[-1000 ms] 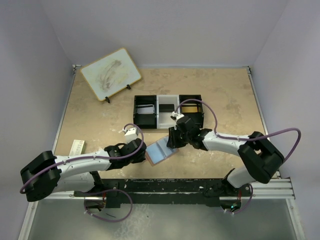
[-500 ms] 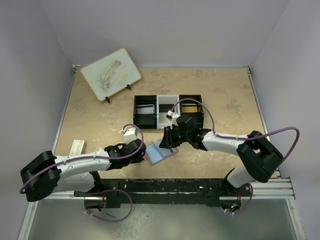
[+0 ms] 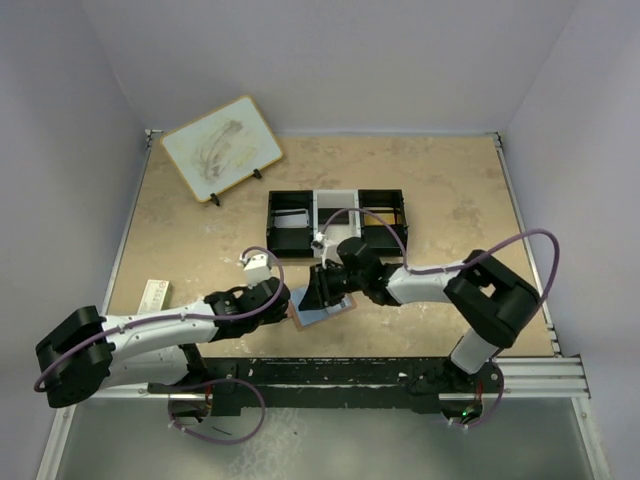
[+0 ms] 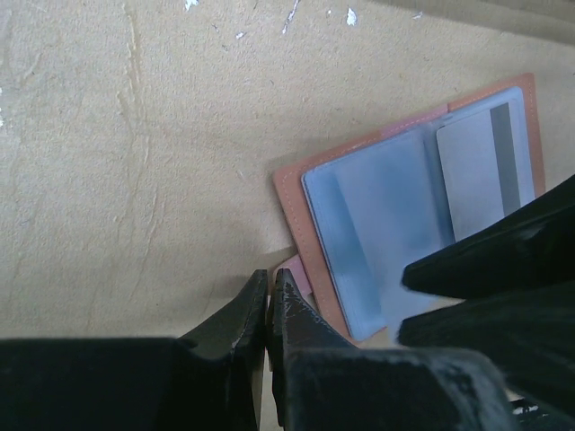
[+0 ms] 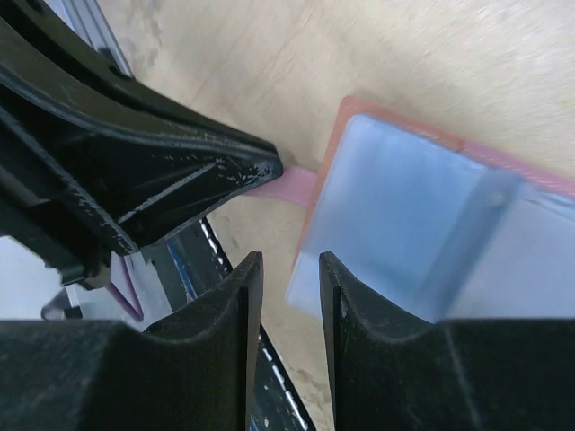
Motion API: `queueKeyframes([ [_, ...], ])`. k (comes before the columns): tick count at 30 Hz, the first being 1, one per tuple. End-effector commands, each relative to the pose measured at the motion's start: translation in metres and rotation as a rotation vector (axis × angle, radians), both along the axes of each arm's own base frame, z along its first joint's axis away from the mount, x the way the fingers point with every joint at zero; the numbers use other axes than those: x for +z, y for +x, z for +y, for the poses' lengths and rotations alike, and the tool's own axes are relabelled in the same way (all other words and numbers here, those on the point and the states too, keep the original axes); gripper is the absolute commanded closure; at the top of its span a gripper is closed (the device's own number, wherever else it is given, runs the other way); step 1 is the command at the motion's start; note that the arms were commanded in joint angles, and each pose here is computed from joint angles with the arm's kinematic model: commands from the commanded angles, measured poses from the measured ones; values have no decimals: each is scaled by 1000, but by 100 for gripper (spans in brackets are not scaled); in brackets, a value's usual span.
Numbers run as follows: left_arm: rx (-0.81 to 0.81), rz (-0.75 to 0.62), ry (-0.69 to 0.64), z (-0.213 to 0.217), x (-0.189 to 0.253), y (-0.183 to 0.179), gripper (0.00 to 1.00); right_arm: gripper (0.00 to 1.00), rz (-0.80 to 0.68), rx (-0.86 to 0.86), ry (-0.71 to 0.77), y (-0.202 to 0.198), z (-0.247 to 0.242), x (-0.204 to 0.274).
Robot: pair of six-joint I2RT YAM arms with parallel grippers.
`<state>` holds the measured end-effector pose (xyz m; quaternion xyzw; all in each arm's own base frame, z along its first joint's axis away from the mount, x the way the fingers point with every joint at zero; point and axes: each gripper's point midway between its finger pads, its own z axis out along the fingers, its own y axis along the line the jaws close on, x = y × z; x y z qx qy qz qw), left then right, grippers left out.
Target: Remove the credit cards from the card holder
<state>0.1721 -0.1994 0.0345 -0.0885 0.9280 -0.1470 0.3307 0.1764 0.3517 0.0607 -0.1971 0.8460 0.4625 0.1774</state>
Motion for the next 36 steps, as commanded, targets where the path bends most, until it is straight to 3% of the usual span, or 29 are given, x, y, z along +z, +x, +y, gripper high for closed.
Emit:
queueKeyframes([
  [1,32,-46,-17,0,10,7,100,66,-8,82,80,-13,31,18],
  [7,55,-52,-14,9,12,6,99,61,-76,69,82,-11,25,44],
  [10,67,-64,-13,13,17,6,88,54,-124,-7,34,-3,8,57],
  [14,83,-100,-5,18,36,11,67,46,-177,-248,-106,26,-37,54],
  [19,46,-217,38,16,81,29,46,45,-99,-463,-131,29,-81,39],
  [22,-37,-263,90,0,92,45,40,45,-3,-516,-64,12,-89,25],
  [26,-157,-211,115,-30,73,66,38,44,83,-532,28,-7,-92,12],
  [36,-296,-132,76,-64,31,73,38,39,129,-576,-6,-12,-103,-11],
])
